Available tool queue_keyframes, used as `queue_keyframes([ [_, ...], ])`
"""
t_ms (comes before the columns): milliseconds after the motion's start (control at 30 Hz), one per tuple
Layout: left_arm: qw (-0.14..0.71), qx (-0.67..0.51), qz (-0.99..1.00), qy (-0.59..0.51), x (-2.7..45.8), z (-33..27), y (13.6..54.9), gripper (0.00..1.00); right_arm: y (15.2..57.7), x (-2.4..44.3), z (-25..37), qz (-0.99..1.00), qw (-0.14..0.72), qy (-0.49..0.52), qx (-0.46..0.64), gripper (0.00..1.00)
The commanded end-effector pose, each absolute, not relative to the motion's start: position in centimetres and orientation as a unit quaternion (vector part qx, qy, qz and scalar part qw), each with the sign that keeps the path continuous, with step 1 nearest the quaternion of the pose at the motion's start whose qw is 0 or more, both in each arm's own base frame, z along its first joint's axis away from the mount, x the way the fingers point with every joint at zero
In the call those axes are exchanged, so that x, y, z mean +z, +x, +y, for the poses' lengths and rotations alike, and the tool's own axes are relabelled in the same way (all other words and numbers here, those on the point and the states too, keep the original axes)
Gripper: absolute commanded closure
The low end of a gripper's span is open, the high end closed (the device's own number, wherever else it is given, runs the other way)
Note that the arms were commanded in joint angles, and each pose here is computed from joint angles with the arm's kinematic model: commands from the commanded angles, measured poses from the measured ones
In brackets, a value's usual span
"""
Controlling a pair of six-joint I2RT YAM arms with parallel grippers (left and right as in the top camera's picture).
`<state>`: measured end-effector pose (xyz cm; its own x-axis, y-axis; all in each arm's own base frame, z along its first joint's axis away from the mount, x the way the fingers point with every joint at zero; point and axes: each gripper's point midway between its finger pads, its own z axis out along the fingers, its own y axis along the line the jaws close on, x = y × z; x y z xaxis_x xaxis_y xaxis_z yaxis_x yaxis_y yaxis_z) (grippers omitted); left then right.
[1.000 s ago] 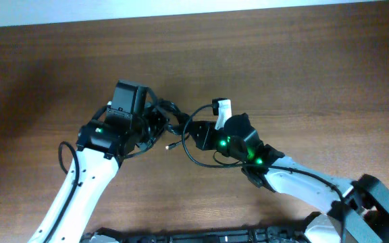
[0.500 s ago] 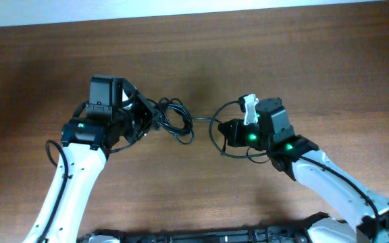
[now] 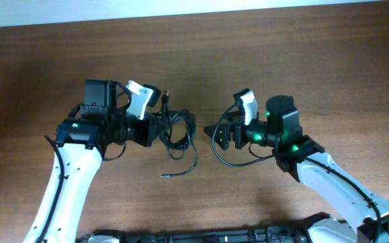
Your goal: Untangle cables
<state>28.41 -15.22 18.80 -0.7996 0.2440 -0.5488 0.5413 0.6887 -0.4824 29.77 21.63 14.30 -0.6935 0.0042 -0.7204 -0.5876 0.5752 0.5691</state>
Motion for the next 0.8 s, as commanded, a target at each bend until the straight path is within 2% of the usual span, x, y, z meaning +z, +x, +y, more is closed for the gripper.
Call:
queue_keyframes([
  [0, 0.265, -0.39, 0.833, 0.288, 22.4, -17.2, 27.2, 1.0, 28.2, 14.9, 23.5, 0.793, 0.338, -0.226, 0.454, 0.01],
  [67, 0.265, -0.41, 0.823, 0.292, 22.9, -17.7, 26.9, 1.0, 27.4, 14.7, 24.7, 0.789, 0.329, -0.242, 0.46, 0.02],
  [100, 0.264, -0.415, 0.82, 0.293, 23.0, -17.8, 26.8, 1.0, 27.3, 14.6, 25.2, 0.786, 0.329, -0.248, 0.461, 0.08],
  [167, 0.261, -0.421, 0.819, 0.29, 23.1, -17.9, 26.6, 1.0, 27.1, 14.8, 26.3, 0.773, 0.337, -0.265, 0.467, 0.29],
  [200, 0.258, -0.427, 0.818, 0.287, 23.3, -18.0, 26.5, 0.99, 27.1, 14.9, 26.8, 0.766, 0.343, -0.273, 0.47, 0.46],
  [233, 0.255, -0.43, 0.819, 0.281, 23.3, -18.0, 26.5, 0.92, 27.0, 15.0, 27.1, 0.762, 0.345, -0.277, 0.472, 0.66],
  [267, 0.255, -0.43, 0.82, 0.279, 23.3, -18.0, 26.5, 0.65, 27.1, 14.9, 27.1, 0.763, 0.347, -0.276, 0.471, 0.82],
  [300, 0.255, -0.428, 0.821, 0.279, 23.2, -17.9, 26.6, 0.55, 27.4, 14.6, 26.9, 0.77, 0.347, -0.268, 0.463, 0.91],
  [333, 0.255, -0.427, 0.821, 0.279, 23.2, -17.9, 26.6, 0.45, 27.8, 14.3, 26.7, 0.78, 0.346, -0.253, 0.456, 0.94],
  [367, 0.255, -0.427, 0.822, 0.279, 23.2, -17.9, 26.6, 0.3, 28.2, 14.0, 26.4, 0.793, 0.34, -0.228, 0.452, 0.96],
  [400, 0.257, -0.422, 0.824, 0.278, 23.1, -17.8, 26.8, 0.2, 28.3, 13.9, 26.3, 0.799, 0.332, -0.212, 0.455, 0.96],
  [433, 0.257, -0.412, 0.832, 0.269, 22.9, -17.5, 27.1, 0.04, 28.2, 13.9, 26.3, 0.801, 0.326, -0.2, 0.46, 0.96],
  [467, 0.26, -0.39, 0.85, 0.241, 22.4, -17.0, 28.1, 0.01, 28.0, 14.0, 26.5, 0.8, 0.317, -0.199, 0.469, 0.96],
  [600, 0.277, -0.336, 0.895, 0.098, 21.9, -14.8, 31.8, 0.01, 27.0, 14.3, 26.9, 0.79, 0.301, -0.216, 0.489, 0.96],
  [767, 0.241, -0.362, 0.9, 0.031, 21.5, -15.6, 31.9, 0.01, 26.5, 14.4, 27.1, 0.78, 0.303, -0.239, 0.492, 0.96],
])
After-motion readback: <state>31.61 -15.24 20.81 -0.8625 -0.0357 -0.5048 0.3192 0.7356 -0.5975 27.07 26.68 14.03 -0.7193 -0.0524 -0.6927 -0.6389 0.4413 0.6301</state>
